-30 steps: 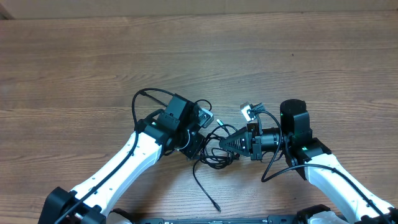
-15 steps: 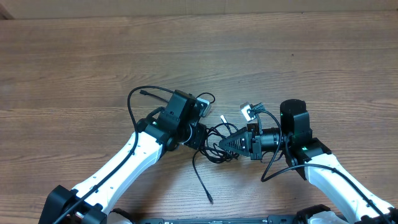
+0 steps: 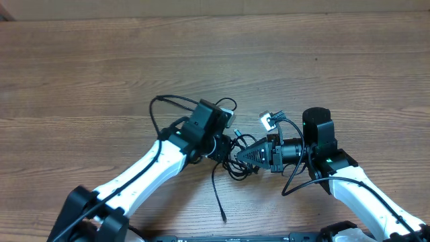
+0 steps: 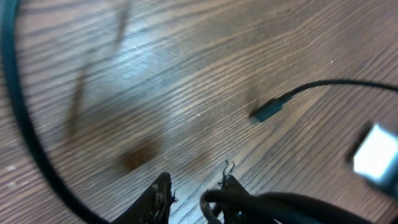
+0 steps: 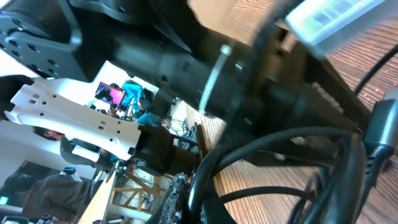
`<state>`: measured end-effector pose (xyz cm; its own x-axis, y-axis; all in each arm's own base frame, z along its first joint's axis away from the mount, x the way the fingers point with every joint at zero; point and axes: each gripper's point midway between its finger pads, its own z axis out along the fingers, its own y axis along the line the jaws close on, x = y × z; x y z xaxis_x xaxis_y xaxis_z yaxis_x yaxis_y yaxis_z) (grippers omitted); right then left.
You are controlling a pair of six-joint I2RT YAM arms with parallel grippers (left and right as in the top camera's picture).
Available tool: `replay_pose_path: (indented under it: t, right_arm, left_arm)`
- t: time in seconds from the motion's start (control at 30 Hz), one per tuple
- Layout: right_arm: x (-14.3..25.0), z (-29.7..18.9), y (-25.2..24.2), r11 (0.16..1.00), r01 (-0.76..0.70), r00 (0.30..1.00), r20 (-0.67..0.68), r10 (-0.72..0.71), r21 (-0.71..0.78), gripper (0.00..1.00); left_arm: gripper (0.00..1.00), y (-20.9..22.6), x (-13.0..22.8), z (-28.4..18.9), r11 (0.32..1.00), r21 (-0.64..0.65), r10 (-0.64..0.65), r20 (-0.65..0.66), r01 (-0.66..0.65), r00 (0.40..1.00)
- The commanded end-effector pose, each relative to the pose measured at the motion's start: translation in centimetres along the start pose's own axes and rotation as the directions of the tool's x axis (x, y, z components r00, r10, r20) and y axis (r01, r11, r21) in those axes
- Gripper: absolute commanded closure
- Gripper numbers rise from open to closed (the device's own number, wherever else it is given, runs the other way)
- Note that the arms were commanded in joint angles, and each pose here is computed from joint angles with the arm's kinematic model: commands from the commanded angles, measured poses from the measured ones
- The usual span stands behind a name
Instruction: Untangle cables
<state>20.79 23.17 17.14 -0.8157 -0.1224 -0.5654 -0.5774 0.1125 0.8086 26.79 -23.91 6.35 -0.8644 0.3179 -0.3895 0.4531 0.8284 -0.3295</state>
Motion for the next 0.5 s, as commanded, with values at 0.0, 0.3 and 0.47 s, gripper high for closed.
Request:
replay_pose_path:
  t: [0.0,0.3,0.47]
  right_arm:
    - [0.0,-0.1,0.6,1.0,0.011,1.0,-0.006,-0.011,-0.028,0.96]
    - [0.0,-0.1,0.6,1.0,0.006,1.0,-0.008,-0.006,-0.028,0.96]
    - [0.8,-0.3,-3.1,0.978,-0.128,0.992,0.026,0.125,0.164,0.94]
  left_arm:
    - [0.74,-0.5,0.7,1.2,1.0,0.024,-0.005,-0.032,0.005,0.999]
    - [0.96,2.0,0.0,1.6,0.996,-0.084,-0.024,0.0,0.024,1.0]
    - [0.96,5.7,-1.0,-0.8,0.971,-0.181,-0.149,0.066,0.159,0.987]
